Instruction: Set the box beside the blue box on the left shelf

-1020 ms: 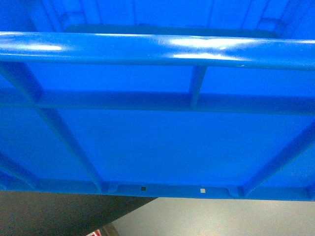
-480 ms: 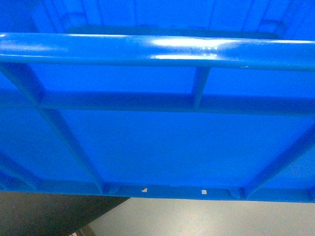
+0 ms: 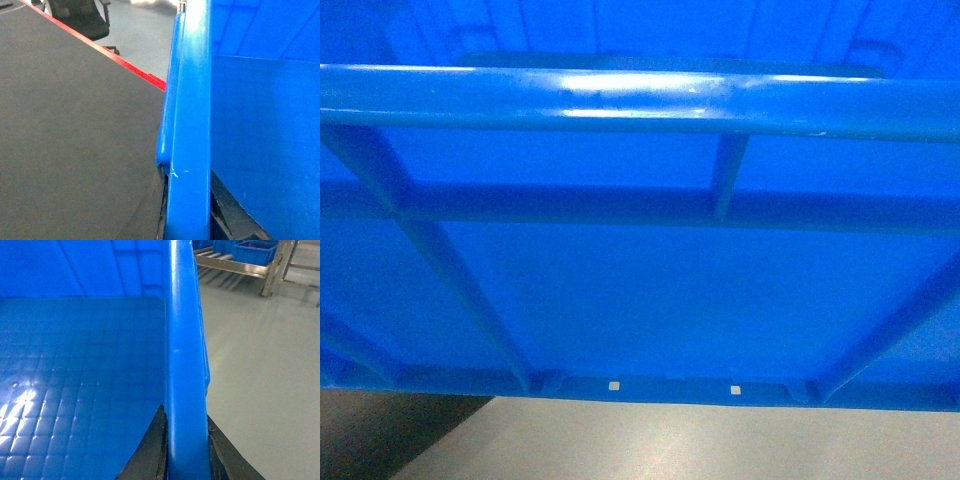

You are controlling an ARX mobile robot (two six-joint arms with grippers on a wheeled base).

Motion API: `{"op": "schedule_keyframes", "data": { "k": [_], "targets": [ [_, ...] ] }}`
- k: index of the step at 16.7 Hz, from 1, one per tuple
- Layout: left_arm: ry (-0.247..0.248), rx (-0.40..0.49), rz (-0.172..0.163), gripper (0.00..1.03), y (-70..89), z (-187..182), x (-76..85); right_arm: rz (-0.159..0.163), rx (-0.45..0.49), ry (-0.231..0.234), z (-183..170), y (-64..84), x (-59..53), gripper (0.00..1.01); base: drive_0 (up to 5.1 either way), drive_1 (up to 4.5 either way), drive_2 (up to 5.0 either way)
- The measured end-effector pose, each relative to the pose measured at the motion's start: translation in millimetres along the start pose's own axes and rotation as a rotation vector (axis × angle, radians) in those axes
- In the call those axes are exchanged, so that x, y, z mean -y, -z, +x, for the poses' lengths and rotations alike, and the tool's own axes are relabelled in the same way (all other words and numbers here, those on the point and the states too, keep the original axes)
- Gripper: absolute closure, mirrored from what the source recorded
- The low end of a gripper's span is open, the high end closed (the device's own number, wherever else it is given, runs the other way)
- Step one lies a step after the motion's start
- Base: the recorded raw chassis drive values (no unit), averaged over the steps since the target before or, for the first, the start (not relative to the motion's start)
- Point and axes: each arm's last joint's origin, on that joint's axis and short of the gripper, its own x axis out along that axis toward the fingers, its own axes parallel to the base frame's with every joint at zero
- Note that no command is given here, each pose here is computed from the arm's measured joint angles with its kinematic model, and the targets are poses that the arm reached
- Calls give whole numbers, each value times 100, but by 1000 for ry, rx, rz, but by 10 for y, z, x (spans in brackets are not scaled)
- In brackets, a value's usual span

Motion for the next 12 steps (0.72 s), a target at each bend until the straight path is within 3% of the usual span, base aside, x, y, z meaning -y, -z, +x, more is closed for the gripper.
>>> {"op": "schedule_keyframes", "data": {
  "k": [12],
  "targets": [
    [1,0,0,92,0,0,0,0,0,1,0,0,0,91,-160,-160,-160]
  ]
}}
